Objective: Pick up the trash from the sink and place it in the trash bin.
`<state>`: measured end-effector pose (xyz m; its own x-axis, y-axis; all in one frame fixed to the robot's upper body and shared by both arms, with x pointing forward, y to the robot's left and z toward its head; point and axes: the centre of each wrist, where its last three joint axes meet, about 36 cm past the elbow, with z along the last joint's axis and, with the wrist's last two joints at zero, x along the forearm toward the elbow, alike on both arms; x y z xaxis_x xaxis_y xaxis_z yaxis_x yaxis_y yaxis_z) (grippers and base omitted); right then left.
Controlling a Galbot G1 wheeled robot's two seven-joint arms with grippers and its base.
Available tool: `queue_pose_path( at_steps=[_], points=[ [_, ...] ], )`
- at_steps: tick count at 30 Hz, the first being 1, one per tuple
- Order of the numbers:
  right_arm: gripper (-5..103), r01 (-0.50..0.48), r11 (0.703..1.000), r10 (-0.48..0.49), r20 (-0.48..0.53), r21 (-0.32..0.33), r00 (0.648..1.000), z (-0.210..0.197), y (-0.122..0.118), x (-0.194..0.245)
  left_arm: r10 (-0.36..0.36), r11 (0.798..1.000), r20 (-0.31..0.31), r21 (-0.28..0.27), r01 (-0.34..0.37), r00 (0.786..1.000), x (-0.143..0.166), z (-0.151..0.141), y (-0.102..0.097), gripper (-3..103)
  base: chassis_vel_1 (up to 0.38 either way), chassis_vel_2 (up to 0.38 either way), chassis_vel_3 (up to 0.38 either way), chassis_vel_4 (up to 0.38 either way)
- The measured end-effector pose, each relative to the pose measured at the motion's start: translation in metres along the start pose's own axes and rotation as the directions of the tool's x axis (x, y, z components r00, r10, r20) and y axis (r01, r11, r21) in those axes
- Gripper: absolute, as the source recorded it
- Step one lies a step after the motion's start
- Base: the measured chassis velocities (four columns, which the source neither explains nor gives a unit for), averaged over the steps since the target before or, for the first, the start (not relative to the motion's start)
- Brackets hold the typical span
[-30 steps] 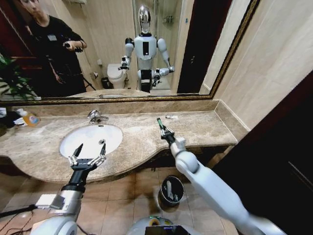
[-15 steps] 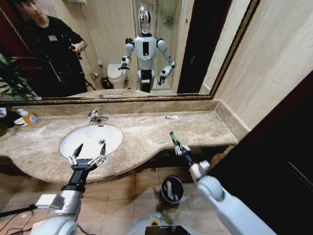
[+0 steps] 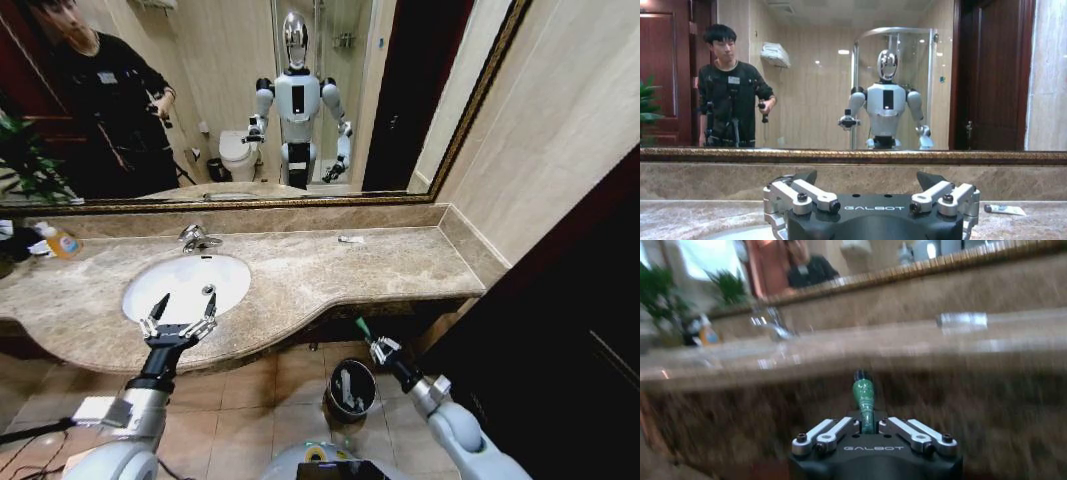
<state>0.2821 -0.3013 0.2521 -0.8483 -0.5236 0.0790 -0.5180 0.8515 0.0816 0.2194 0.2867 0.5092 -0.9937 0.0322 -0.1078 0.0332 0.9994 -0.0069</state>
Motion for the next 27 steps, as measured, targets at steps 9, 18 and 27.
queue_pose_path(
  at_steps=[9, 18, 27],
  points=[
    [10, -0.123, 0.992, 0.122, -0.11, 0.0, 0.986, 0.064, 0.008, -0.006, 0.0, 1.0, 0.0, 0.0, 0.0, 1.0, 0.0, 0.0, 0.0, 100, 0.0, 0.0, 0.0, 0.0],
    [10, -0.227, 0.973, 0.217, -0.207, -0.028, 0.954, 0.112, 0.021, 0.001, 0.0, 1.0, 0.0, 0.0, 0.0, 1.0, 0.0, 0.0, 0.0, 100, 0.0, 0.0, 0.0, 0.0],
    [10, -0.269, 0.963, 0.253, -0.256, -0.028, 0.933, 0.153, 0.033, 0.002, 0.0, 1.0, 0.0, 0.0, 0.0, 1.0, 0.0, 0.0, 0.0, 100, 0.0, 0.0, 0.0, 0.0]
  ],
)
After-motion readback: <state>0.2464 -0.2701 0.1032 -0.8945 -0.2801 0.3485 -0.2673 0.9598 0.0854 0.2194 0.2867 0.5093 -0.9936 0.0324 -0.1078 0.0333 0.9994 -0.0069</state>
